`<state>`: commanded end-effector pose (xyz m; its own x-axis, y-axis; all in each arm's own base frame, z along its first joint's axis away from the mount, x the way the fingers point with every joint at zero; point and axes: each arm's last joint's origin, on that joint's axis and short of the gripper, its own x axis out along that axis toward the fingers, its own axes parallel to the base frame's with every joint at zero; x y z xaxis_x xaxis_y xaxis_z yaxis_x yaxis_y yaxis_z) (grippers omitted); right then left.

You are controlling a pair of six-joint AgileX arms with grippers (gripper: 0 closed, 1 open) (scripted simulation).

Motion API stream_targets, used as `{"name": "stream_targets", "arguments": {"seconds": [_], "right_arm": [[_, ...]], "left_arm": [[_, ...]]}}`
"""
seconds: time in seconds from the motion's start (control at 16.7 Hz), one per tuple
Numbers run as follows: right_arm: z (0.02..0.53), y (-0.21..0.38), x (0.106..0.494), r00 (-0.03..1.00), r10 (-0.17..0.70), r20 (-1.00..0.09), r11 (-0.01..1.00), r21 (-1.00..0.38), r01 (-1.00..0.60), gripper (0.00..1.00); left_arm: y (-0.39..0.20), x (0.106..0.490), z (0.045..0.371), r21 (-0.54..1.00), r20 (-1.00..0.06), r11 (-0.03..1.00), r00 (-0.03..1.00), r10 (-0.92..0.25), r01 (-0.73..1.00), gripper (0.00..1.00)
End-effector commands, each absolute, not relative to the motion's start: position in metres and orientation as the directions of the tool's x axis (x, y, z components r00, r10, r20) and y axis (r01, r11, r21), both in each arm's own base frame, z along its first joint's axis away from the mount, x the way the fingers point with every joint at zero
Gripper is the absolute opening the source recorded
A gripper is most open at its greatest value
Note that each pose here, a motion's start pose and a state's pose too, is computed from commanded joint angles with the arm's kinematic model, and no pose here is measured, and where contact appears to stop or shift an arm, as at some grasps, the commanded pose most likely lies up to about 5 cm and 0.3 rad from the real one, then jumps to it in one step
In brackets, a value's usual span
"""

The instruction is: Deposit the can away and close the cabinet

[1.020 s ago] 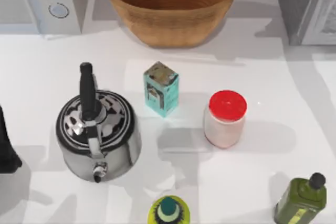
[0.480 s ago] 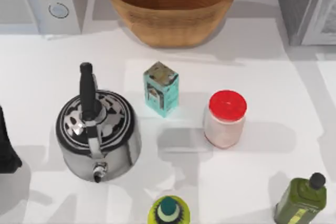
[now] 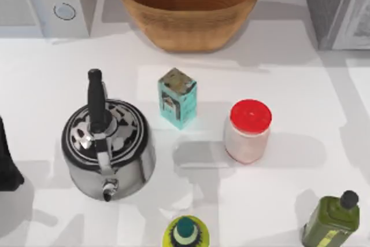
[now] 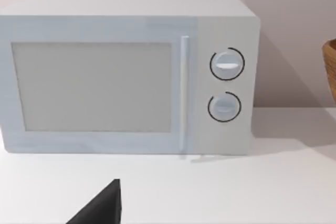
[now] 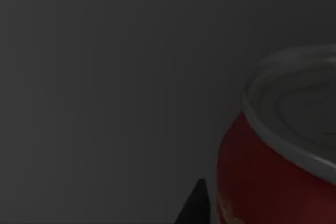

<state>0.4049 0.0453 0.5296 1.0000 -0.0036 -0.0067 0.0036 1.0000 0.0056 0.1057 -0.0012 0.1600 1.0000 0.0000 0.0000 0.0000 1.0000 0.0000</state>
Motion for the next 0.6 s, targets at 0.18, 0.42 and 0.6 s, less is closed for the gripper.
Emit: {"name": "stream_targets", "arguments": {"seconds": [0.18,0.42,0.6], "right_arm": [[0.5288,0.0453,0.4068,1.000,-0.001,-0.006,1.000,0.004,0.001,0.00],[0.5288,0.0453,0.4068,1.000,-0.001,-0.006,1.000,0.004,0.001,0.08],[0.5288,0.0453,0.4068,1.000,-0.001,-0.006,1.000,0.004,0.001,0.30]], "left_arm": [[-0.0012,0.1057,0.1600,0.000,0.000,1.000,1.000,0.000,0.000,1.00],[-0.0012,0.1057,0.1600,0.000,0.000,1.000,1.000,0.000,0.000,1.00],[-0.0012,0.1057,0.1600,0.000,0.000,1.000,1.000,0.000,0.000,1.00]]}}
